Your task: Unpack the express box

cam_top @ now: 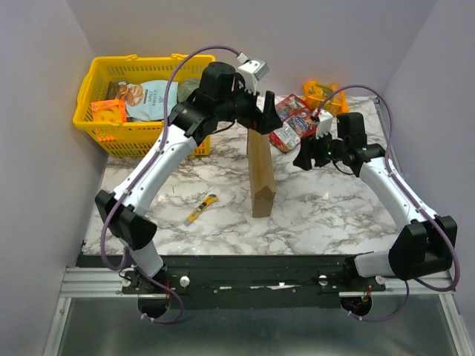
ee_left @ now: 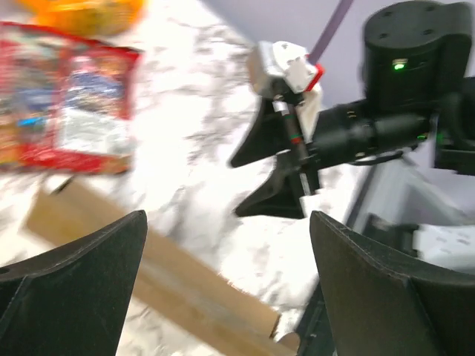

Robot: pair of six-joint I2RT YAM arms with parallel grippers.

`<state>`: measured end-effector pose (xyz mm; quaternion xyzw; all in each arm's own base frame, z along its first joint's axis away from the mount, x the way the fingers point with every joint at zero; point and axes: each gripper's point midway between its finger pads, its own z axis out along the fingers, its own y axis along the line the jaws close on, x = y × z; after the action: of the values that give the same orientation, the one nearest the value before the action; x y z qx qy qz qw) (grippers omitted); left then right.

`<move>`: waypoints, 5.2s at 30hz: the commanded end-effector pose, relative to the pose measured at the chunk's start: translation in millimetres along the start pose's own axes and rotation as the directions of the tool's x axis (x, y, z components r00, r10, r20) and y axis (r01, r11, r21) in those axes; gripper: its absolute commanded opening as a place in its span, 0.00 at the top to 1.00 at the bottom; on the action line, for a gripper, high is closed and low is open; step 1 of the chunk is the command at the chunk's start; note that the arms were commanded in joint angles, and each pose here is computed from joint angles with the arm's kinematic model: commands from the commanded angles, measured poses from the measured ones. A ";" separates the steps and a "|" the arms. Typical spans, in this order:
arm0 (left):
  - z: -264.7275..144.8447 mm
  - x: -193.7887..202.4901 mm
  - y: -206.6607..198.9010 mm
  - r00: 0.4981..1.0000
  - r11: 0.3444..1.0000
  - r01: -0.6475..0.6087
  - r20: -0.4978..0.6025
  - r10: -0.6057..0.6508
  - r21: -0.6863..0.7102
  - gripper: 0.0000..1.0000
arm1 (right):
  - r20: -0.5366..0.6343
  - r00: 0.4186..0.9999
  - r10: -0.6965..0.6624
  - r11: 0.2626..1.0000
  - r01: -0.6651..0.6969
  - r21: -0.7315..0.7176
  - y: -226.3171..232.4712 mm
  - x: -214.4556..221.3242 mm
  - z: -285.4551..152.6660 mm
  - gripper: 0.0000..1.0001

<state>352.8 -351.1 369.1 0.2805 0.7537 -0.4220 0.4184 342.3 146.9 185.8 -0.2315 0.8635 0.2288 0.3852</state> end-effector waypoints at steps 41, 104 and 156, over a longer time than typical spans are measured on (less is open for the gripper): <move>-25.1 118.5 32.1 0.885 0.914 -0.324 -0.420 0.201 -0.245 1.00 | 0.123 0.992 -0.032 0.953 0.068 -0.296 92.1 -50.9 4.8 0.28; 17.5 22.1 -11.1 0.992 0.927 0.037 -0.129 0.012 0.373 1.00 | 0.094 0.244 -0.965 0.174 0.868 -0.466 74.8 129.5 111.8 0.17; 38.8 -57.3 64.8 0.967 0.971 -0.238 0.095 0.238 -0.010 0.01 | 0.410 0.484 -0.773 0.316 0.854 -0.412 206.5 31.6 42.3 0.57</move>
<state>443.0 -385.7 311.2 0.3535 0.7163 -0.4457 0.4040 217.0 281.1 147.2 -0.7552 0.4994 0.2205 0.3627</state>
